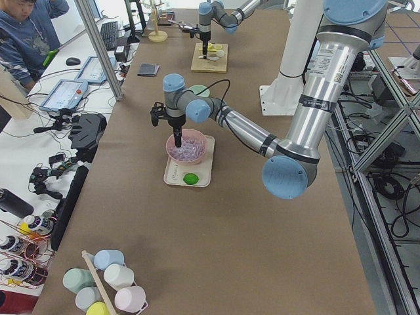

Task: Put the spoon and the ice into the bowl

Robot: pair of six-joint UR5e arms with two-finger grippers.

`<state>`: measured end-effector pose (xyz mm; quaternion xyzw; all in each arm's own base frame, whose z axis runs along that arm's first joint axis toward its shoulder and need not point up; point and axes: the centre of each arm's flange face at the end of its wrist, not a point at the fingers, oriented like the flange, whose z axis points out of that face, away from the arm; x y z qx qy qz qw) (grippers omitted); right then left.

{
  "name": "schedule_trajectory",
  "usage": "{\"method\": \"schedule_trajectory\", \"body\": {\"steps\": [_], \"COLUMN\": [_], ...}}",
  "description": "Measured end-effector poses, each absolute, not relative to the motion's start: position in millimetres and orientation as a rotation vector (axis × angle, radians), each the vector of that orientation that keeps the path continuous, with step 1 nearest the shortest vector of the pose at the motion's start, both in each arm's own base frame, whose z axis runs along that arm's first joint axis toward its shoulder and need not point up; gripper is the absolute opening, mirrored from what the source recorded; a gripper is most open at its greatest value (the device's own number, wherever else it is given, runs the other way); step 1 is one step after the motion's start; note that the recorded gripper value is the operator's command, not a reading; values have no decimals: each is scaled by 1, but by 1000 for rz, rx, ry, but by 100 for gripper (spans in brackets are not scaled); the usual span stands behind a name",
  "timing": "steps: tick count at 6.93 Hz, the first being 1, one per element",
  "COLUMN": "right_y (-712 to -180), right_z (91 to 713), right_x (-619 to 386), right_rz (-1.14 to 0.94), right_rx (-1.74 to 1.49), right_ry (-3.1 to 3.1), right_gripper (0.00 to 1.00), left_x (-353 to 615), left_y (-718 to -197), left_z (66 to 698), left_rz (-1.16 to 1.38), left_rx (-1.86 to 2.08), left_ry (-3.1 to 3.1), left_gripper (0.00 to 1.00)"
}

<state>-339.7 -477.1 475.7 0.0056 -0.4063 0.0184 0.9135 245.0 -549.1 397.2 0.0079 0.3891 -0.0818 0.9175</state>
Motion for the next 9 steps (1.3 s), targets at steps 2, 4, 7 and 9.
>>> {"method": "schedule_trajectory", "body": {"steps": [2, 4, 7, 9], "right_y": [-475, -475, -476, -486], "right_z": [476, 476, 467, 444], "right_x": [-342, -342, -343, -350], "right_rz": [59, 69, 66, 86], "right_rx": [-1, -12, -16, -3], "right_ry": [-836, -837, -850, -872], "right_gripper": [0, 0, 0, 0], "left_x": [245, 246, 249, 269], "left_y": [-549, -548, -549, -548], "left_z": [396, 396, 396, 399], "left_rz": [-173, -182, -183, -165], "left_rx": [15, 12, 11, 27], "left_ry": [802, 803, 796, 761], "left_gripper": [98, 98, 97, 97]}}
